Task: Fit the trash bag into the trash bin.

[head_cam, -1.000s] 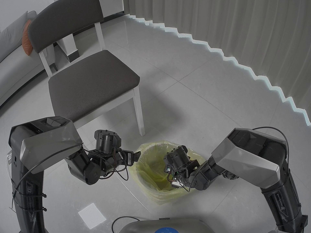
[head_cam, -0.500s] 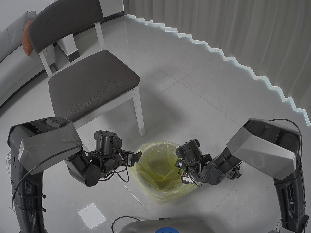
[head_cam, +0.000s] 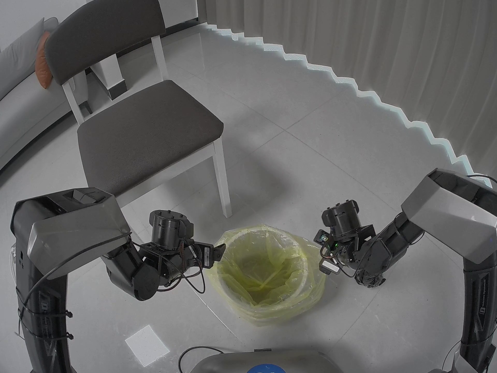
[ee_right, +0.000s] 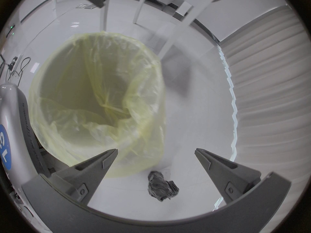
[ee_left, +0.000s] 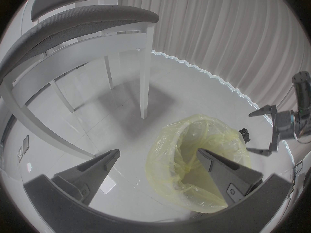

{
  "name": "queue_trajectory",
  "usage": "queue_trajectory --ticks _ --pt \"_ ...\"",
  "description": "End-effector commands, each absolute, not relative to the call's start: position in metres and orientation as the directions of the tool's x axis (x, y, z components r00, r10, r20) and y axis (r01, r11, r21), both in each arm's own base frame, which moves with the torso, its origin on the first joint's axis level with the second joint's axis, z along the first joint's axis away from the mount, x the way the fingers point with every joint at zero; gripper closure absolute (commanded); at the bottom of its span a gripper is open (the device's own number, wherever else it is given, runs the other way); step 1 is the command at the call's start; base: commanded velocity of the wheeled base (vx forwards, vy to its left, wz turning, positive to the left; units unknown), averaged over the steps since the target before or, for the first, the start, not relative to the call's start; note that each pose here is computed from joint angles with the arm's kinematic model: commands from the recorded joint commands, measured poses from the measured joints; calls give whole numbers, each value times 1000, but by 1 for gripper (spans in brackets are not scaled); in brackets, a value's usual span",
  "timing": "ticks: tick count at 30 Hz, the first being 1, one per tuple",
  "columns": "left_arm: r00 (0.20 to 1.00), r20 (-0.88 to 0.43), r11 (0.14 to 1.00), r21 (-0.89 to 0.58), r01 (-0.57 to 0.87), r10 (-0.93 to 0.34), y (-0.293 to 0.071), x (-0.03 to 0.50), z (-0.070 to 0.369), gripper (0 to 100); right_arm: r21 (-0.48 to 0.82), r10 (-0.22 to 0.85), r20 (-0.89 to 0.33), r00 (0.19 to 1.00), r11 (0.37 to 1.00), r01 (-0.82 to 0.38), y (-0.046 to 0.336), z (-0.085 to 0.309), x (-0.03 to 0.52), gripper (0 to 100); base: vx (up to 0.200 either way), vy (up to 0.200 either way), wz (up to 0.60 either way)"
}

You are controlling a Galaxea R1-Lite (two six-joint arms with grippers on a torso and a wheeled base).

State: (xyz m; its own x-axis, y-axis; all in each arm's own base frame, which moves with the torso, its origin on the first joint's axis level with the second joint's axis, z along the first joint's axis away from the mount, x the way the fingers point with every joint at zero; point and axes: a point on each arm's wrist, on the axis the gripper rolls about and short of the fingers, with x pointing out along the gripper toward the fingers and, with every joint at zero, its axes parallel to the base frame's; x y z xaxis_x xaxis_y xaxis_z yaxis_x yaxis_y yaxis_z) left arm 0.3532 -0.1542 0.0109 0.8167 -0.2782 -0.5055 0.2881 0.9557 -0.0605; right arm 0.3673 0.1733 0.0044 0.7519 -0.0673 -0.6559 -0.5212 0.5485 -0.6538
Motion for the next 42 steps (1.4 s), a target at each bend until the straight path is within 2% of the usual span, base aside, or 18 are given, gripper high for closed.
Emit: queue_trajectory --ticks 1,6,16,30,35,42 --pt "823 -495 956 -62 287 -279 -154 354 13 0 -644 -86 -659 747 577 -502 153 5 376 0 0 0 0" --pt "821 -498 956 -61 287 -279 -155 353 12 0 -629 -87 -686 723 572 -527 153 -24 387 0 0 0 0" --pt "819 -506 958 -60 281 -272 -151 351 11 0 -647 -68 -642 764 583 -492 175 -64 421 0 0 0 0" --pt "823 -495 956 -60 286 -278 -153 349 11 0 -655 -66 -610 789 602 -456 179 -61 436 0 0 0 0" --pt "821 -499 957 -61 284 -276 -152 348 10 0 -633 -84 -606 791 653 -416 167 -57 439 0 0 0 0" --pt "828 -486 957 -63 285 -279 -152 348 11 0 -605 -78 -577 813 710 -361 142 -12 437 0 0 0 0"
